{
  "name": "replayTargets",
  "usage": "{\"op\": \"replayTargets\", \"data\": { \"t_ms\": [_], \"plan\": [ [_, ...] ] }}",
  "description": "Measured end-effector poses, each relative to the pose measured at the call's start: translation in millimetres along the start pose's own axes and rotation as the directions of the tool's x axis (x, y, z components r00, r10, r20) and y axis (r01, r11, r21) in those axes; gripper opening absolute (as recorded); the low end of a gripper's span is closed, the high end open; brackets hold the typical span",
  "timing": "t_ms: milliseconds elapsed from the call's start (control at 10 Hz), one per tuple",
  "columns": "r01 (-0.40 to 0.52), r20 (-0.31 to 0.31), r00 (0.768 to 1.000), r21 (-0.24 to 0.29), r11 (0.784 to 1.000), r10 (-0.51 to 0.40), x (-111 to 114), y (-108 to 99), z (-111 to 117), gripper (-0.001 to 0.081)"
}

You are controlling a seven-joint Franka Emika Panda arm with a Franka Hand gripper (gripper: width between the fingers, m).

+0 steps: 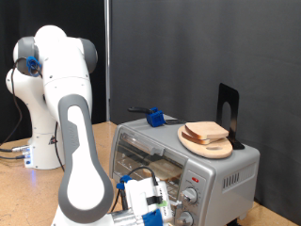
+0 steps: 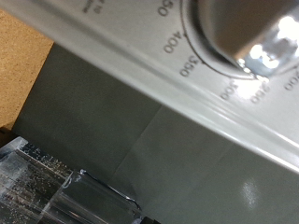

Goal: Make a piece of toast with the oven

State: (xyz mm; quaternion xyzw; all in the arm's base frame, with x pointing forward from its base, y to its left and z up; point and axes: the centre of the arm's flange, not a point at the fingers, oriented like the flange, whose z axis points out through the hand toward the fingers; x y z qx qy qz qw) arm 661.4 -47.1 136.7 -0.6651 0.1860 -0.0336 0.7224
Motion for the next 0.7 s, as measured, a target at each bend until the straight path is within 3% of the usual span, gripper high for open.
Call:
{"op": "replayTargets", "data": {
  "t_ms": [200,300,400,700],
  "plan": [
    [-0.023,0.005,1.000,0.013,1.000,0.023,-2.7,-5.6,-8.2,0.0675],
    [-0.044,0.006,0.999,0.022,0.999,0.044,-4.5,-8.9,-15.4,0.0675],
    [-0.070,0.005,0.998,0.032,0.997,0.070,-6.4,-14.6,-24.7,0.0771],
    [-0.126,-0.035,0.991,0.023,0.992,0.126,-12.4,-37.2,-59.4,0.0800]
  ]
}}
